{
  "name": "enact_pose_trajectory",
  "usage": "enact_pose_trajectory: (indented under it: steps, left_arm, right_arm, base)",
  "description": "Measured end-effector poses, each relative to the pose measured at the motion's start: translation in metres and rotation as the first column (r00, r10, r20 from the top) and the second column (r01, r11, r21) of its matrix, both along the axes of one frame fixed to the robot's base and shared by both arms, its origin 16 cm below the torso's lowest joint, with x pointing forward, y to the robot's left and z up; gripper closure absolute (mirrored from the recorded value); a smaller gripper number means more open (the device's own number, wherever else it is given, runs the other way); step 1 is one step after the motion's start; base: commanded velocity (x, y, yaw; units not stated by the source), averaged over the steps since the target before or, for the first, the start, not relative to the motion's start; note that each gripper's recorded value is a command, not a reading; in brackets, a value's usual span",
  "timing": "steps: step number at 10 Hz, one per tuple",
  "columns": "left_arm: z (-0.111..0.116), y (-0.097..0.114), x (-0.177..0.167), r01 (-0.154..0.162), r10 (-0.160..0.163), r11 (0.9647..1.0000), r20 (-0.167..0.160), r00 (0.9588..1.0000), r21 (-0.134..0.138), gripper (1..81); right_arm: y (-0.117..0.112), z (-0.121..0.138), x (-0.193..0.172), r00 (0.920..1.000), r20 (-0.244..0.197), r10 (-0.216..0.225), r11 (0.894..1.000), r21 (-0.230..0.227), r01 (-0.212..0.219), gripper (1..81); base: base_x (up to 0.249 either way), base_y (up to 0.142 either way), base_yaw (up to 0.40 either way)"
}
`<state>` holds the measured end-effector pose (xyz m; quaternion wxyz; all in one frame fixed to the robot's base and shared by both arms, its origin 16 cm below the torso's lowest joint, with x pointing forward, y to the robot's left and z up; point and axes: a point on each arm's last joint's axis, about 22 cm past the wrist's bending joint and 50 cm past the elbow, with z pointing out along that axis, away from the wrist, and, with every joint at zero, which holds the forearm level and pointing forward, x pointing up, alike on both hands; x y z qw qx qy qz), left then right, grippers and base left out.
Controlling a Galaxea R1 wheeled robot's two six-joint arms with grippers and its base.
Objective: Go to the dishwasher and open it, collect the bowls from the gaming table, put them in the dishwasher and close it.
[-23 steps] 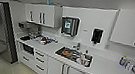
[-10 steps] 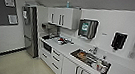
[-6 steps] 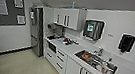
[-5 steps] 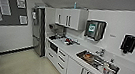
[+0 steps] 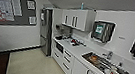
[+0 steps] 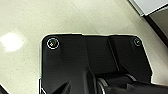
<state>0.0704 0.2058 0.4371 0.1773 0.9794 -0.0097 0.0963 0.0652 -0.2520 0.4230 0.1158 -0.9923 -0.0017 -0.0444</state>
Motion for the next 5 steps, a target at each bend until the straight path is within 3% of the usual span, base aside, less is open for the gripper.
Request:
enact_pose_trajectory:
  steps: [5]
  left_arm:
    - [-0.0001,0.0007,-0.0008,-0.001,0.001,1.0,0.0,1.0,0.001,1.0]
  right_arm:
    - [-0.0012,0.0001,0.0003,1.0,-0.001,0.0,1.0,-0.001,0.0,1.0]
  base:
    - [0.0,0.0,0.196]
